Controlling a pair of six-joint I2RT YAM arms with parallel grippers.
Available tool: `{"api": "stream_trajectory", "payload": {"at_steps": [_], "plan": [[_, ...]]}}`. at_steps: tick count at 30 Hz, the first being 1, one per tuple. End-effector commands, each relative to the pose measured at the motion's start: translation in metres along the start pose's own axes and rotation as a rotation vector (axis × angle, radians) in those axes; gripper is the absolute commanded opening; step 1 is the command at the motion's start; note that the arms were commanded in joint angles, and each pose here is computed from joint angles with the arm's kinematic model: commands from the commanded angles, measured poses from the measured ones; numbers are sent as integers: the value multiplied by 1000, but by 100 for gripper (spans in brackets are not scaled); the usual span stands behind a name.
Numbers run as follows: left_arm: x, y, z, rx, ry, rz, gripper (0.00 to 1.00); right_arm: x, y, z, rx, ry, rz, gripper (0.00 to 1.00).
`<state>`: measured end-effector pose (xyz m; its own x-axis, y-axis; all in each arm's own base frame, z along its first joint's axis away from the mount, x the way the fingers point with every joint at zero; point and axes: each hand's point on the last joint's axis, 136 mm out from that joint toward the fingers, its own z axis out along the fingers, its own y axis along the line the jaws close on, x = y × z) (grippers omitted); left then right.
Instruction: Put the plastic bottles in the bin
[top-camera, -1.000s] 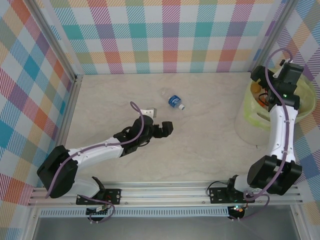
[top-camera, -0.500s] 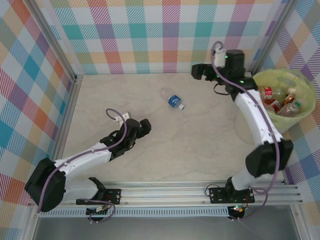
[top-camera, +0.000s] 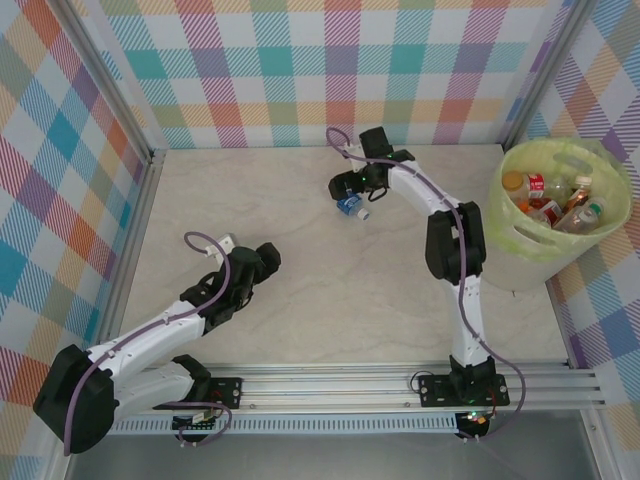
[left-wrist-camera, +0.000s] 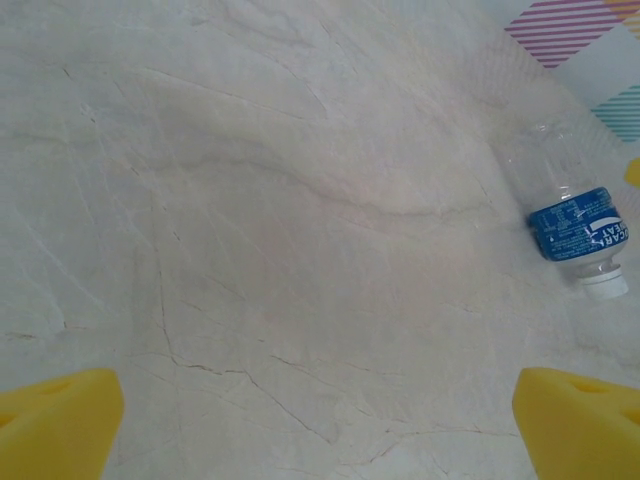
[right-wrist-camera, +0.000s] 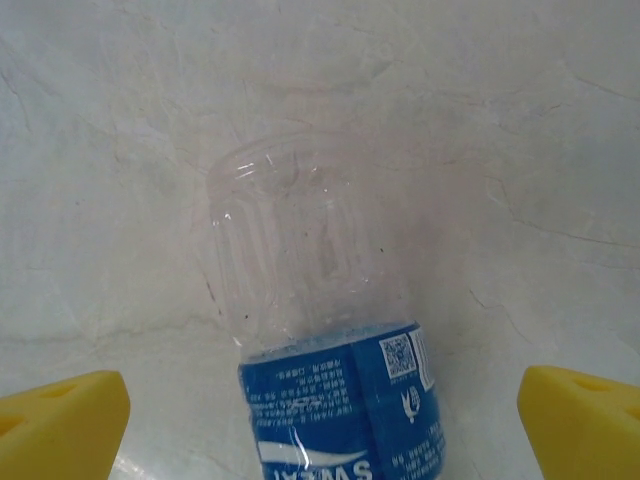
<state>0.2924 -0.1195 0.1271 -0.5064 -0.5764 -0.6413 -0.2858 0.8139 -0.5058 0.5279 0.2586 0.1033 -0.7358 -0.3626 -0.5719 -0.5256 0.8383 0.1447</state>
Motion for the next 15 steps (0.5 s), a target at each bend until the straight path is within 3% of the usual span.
{"api": "stream_trajectory", "payload": {"at_steps": [1, 7, 10, 13, 15], "plan": [[3, 9, 2, -22, 17, -1, 100, 9, 6, 20, 24, 83, -41, 100], [6, 11, 5, -29, 27, -2, 100, 21, 14, 53, 36, 153, -49, 100], [8, 13, 6, -33, 35, 0, 100, 26, 18, 63, 55, 158, -2, 94], [8, 12, 7, -32, 43, -1, 100, 28, 23, 62, 57, 158, -2, 81], [7, 13, 7, -33, 43, -2, 100, 22, 22, 52, 88, 135, 4, 67]]}}
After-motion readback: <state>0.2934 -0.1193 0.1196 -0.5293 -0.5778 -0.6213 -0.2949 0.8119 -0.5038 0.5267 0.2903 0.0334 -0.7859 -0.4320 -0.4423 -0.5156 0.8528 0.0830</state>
